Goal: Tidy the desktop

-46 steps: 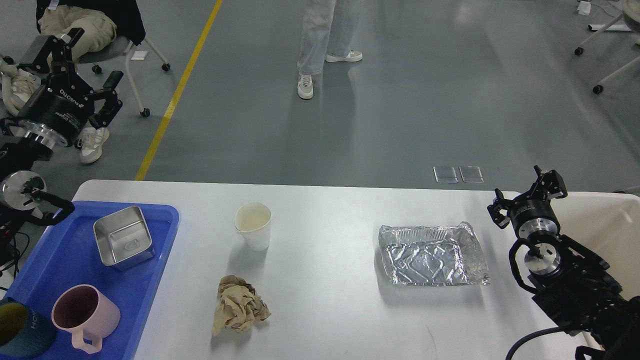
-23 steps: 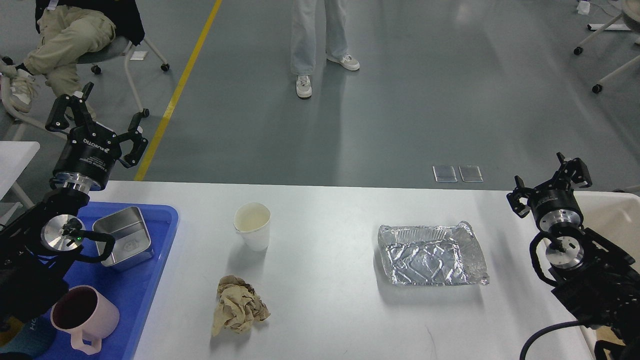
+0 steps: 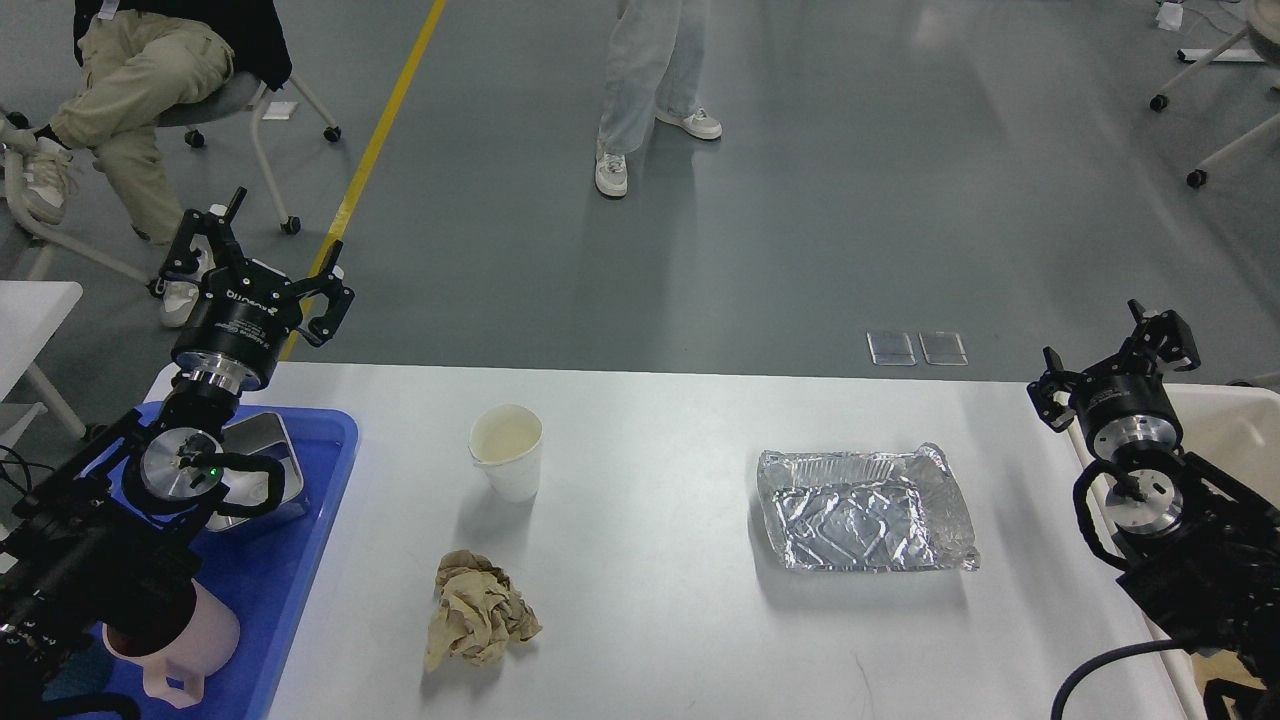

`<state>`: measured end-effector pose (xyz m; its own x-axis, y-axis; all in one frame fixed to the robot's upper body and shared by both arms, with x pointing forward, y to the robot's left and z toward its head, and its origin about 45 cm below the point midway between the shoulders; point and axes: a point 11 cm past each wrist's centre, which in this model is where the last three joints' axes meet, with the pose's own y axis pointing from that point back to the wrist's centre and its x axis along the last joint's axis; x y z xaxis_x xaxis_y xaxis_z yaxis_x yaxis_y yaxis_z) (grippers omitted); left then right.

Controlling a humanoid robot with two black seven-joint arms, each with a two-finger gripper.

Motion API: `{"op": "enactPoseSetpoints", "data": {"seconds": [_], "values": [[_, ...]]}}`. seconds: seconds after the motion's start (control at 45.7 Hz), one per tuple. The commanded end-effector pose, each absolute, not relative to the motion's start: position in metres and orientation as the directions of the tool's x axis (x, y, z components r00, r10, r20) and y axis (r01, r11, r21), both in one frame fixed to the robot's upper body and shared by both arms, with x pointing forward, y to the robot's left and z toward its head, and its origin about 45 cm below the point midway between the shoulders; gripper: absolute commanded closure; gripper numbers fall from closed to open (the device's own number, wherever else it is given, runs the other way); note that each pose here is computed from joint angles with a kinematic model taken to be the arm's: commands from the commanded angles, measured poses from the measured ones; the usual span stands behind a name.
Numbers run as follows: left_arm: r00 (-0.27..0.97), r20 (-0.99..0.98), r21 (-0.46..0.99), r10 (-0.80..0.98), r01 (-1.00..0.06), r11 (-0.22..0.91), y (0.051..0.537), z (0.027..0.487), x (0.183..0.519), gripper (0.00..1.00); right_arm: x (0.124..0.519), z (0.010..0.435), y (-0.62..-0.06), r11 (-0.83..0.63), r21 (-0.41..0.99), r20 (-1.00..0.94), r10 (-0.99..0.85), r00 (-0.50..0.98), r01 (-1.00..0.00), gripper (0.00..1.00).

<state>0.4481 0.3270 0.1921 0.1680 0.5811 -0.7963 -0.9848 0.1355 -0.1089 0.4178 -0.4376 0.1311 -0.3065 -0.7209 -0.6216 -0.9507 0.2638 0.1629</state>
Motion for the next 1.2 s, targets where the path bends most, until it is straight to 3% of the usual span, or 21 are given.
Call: {"op": "enactPoseSetpoints", "data": {"seconds": [0.0,0.153,0.372,0.657,0.897,1.182], "values": [[0.165,-0.840,-0.100,0.517,-0.983,0.151,0.322,0.190,0.449,0.03,0.419,0.142,-0.443,0.223,0.115,-0.618,-0.746,-0.246,-0.968,0.00],[0.185,-0.859,-0.116,0.478,-0.978,0.172,0.312,0.191,0.450,0.03,0.420,0.145,-0.435,0.135,0.077,-0.625,-0.765,-0.153,-0.988,0.00],[0.186,-0.857,-0.118,0.480,-0.978,0.170,0.314,0.192,0.449,0.03,0.418,0.166,-0.408,-0.137,-0.004,-0.541,-0.833,0.118,-0.991,0.00],[0.189,-0.855,-0.120,0.484,-0.978,0.169,0.316,0.193,0.450,0.03,0.391,0.210,-0.390,-0.444,-0.045,-0.284,-0.853,0.438,-0.895,0.00],[0.192,-0.853,-0.122,0.486,-0.978,0.171,0.316,0.194,0.450,0.03,0.357,0.243,-0.409,-0.609,0.150,0.036,-0.784,0.620,-0.778,0.00],[0.192,-0.853,-0.117,0.485,-0.977,0.181,0.310,0.191,0.449,0.03,0.317,0.278,-0.429,-0.625,0.382,0.319,-0.602,0.732,-0.681,0.00]]}}
